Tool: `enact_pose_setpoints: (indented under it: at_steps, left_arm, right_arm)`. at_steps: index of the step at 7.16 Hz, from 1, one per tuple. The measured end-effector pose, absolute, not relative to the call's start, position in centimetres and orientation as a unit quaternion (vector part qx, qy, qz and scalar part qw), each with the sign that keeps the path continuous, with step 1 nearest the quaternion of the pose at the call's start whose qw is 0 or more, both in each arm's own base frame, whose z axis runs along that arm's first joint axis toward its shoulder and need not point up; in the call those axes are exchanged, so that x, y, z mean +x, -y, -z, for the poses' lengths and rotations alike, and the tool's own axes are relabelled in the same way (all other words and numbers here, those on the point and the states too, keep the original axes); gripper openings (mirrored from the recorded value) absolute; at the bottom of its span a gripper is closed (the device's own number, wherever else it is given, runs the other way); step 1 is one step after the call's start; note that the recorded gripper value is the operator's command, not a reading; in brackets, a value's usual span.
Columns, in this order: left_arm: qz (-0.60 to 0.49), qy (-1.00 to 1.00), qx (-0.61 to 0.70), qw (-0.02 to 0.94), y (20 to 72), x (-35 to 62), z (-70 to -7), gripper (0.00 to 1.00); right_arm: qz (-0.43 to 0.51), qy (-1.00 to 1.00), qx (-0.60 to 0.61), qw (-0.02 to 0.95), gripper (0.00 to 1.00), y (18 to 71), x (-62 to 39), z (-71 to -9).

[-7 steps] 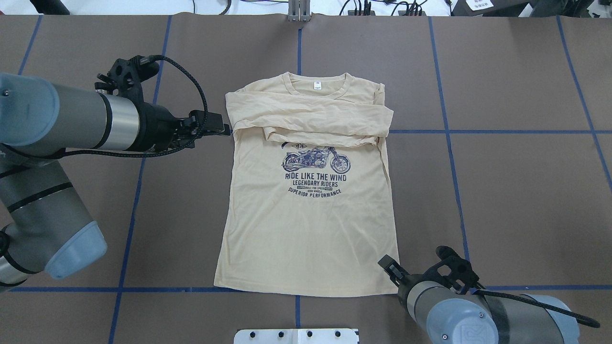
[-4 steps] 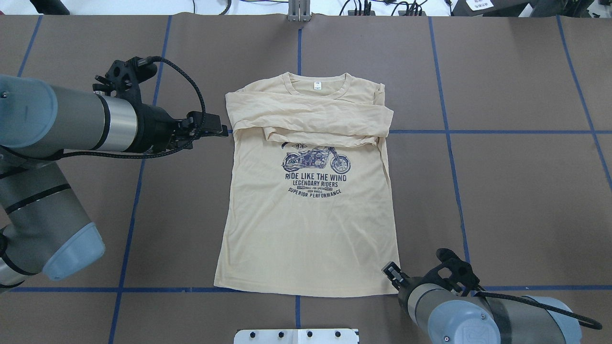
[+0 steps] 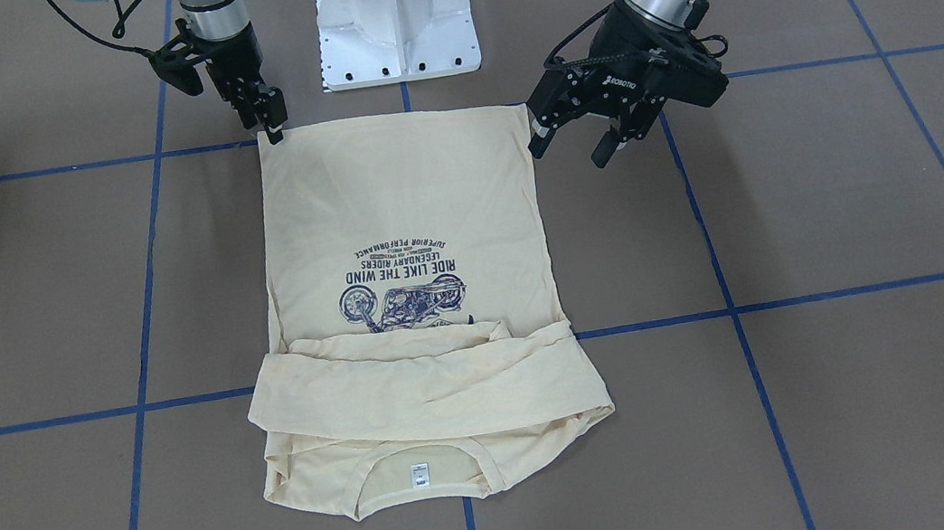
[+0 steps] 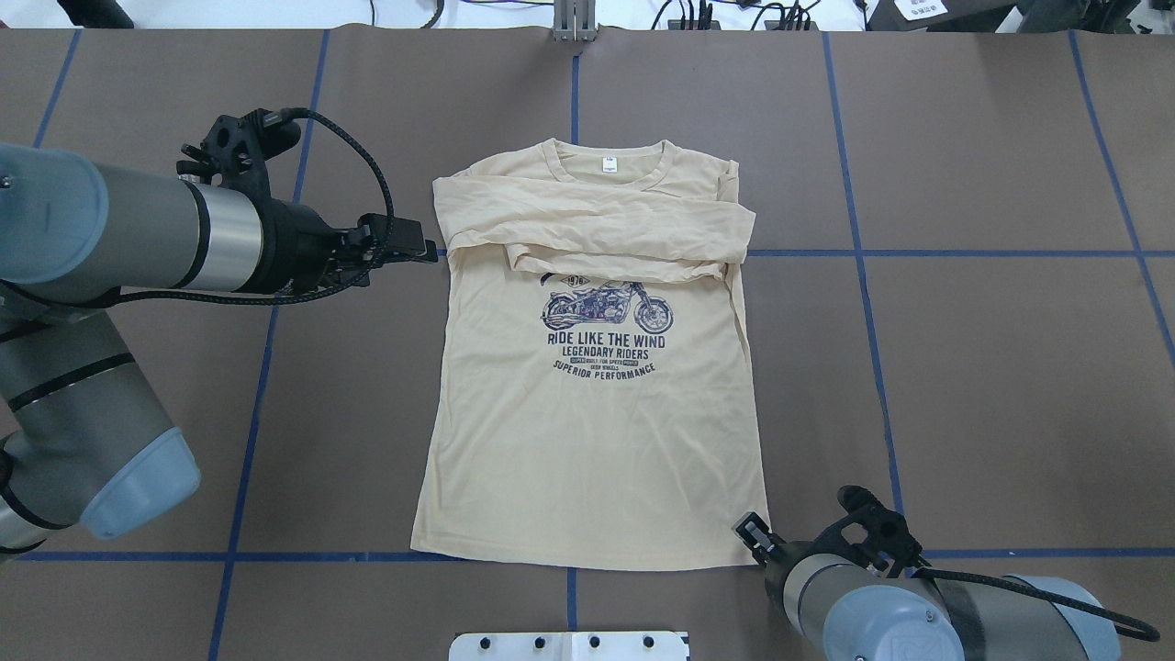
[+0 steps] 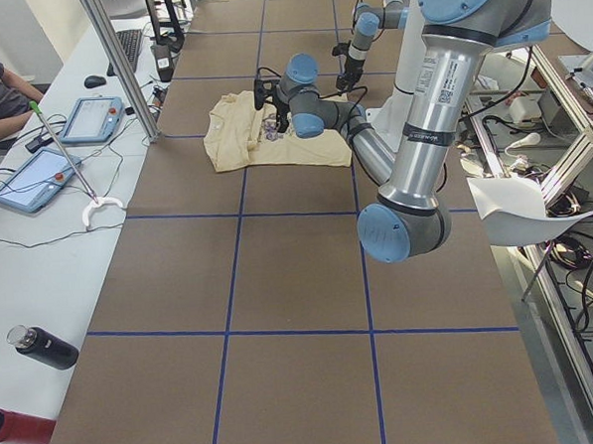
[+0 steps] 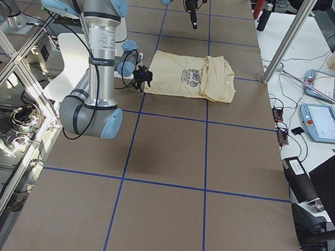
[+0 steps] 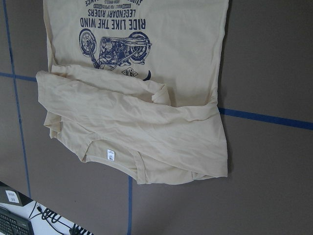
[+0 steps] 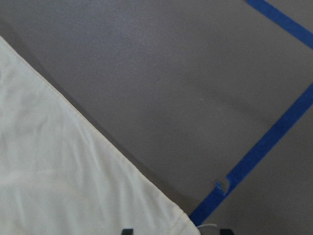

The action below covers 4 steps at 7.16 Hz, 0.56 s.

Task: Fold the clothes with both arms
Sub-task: 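Release the sleeve and move both grippers to the shirt hem nearest the robot, then grasp the near hem corners with both grippers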

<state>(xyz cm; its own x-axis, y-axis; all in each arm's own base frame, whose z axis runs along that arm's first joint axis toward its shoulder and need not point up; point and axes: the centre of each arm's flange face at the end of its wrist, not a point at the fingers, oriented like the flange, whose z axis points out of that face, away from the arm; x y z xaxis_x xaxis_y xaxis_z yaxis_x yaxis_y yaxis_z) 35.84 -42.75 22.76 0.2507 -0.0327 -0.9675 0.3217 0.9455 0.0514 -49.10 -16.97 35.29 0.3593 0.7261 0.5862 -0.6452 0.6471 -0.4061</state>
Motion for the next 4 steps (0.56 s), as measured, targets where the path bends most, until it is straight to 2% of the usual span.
enact_pose_setpoints:
  at_steps: [2,3,4]
  left_arm:
    - [0.114,-0.600,0.119,0.782,42.80,35.90,-22.89,0.95]
    - [0.114,-0.600,0.119,0.783,42.83,35.92,-22.94,0.95]
    - [0.114,-0.600,0.120,0.783,42.84,35.93,-22.96,0.95]
  right_arm:
    - [-0.417,0.381,-0.054,0.823,0.47,16.75,-49.20,-35.43]
    - [-0.418,0.381,-0.054,0.823,0.42,16.73,-49.23,-35.51]
    - [-0.418,0.380,-0.054,0.823,0.14,16.76,-49.23,-35.58]
